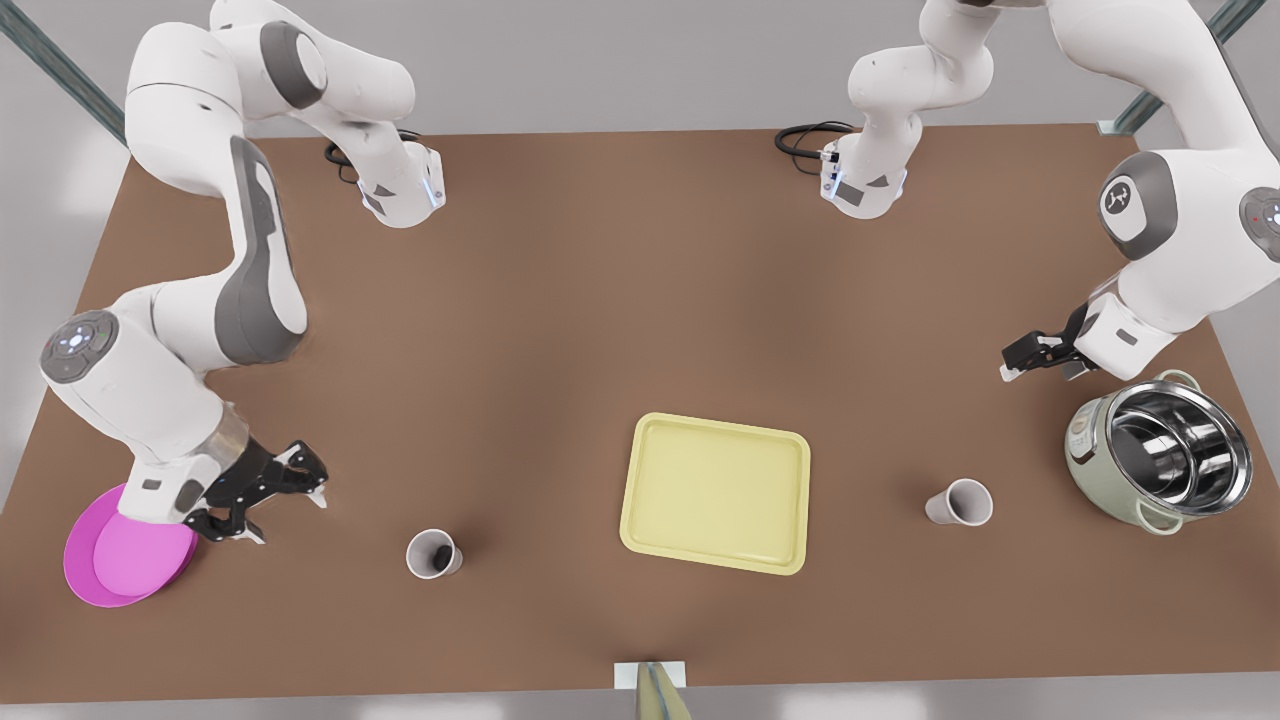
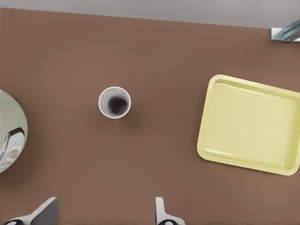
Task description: Use the left arm to pick up the white IKEA cup from the tray and place it on the middle-left position; use the right arm to pick up the white IKEA cup from the tray and place it on the middle-right position
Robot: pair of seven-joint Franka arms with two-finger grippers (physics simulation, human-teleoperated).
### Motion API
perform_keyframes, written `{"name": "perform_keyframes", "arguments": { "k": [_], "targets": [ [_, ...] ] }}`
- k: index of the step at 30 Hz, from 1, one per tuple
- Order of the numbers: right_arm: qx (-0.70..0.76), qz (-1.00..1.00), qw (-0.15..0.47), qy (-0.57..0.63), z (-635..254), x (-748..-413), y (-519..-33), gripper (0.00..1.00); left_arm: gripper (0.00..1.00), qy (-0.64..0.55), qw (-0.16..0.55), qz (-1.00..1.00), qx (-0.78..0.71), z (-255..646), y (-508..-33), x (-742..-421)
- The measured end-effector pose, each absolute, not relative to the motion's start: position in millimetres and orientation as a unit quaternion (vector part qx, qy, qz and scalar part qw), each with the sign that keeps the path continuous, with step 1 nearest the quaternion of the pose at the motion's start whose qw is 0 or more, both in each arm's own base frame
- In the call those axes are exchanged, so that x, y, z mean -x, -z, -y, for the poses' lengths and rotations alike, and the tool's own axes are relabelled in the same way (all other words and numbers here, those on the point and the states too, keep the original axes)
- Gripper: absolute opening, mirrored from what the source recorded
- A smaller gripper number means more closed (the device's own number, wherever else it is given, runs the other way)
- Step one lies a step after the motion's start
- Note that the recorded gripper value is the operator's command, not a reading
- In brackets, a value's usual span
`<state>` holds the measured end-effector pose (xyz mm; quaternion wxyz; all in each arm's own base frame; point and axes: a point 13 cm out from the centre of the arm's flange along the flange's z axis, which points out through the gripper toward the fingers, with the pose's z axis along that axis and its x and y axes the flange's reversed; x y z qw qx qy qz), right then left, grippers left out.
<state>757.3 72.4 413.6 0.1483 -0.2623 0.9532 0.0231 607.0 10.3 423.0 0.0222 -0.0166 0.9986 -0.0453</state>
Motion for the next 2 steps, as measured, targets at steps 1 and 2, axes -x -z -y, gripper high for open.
{"name": "perform_keyframes", "arguments": {
  "k": [1,2],
  "targets": [
    [0.235,-0.964,0.118,-0.03,-65,-742,-411,1.0,1.0,0.045,0.022,-0.999,0.017,-10,-423,-607],
    [0.212,-0.973,0.086,-0.036,-61,-726,-403,1.0,1.0,0.045,0.022,-0.999,0.018,-10,-423,-607]
  ]
}}
